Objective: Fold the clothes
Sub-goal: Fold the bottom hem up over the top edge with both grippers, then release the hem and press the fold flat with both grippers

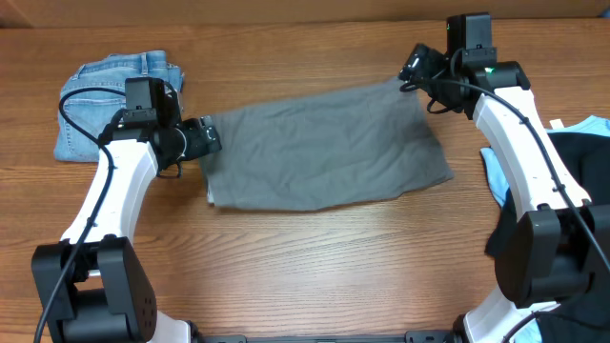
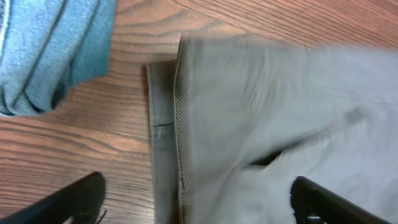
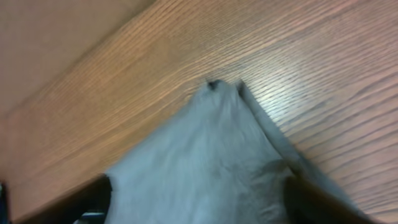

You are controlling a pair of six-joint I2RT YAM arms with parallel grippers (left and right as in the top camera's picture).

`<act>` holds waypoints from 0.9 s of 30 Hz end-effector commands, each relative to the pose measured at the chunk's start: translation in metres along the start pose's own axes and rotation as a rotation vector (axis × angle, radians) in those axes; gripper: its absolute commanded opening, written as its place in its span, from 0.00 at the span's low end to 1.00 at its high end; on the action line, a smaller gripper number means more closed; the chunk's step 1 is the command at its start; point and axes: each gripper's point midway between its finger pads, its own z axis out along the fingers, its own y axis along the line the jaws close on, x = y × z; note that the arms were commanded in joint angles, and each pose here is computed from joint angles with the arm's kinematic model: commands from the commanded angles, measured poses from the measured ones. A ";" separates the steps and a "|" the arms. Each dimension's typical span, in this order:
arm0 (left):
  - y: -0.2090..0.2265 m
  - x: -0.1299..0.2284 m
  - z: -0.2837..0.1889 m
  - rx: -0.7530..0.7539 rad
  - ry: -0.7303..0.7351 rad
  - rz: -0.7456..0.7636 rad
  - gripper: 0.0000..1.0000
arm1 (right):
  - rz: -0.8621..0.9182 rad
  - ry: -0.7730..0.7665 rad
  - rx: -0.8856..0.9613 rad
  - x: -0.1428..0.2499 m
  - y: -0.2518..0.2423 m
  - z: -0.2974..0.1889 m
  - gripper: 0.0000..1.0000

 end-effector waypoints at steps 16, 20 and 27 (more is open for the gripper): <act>0.021 0.063 -0.011 -0.062 0.259 0.062 1.00 | 0.062 0.289 0.259 0.045 -0.123 -0.024 0.65; 0.017 0.075 -0.003 -0.021 0.287 0.058 1.00 | 0.028 0.397 0.114 0.080 -0.120 -0.003 0.64; -0.020 0.076 -0.002 0.219 0.275 0.135 1.00 | -0.086 0.476 -0.174 0.129 -0.098 0.024 0.60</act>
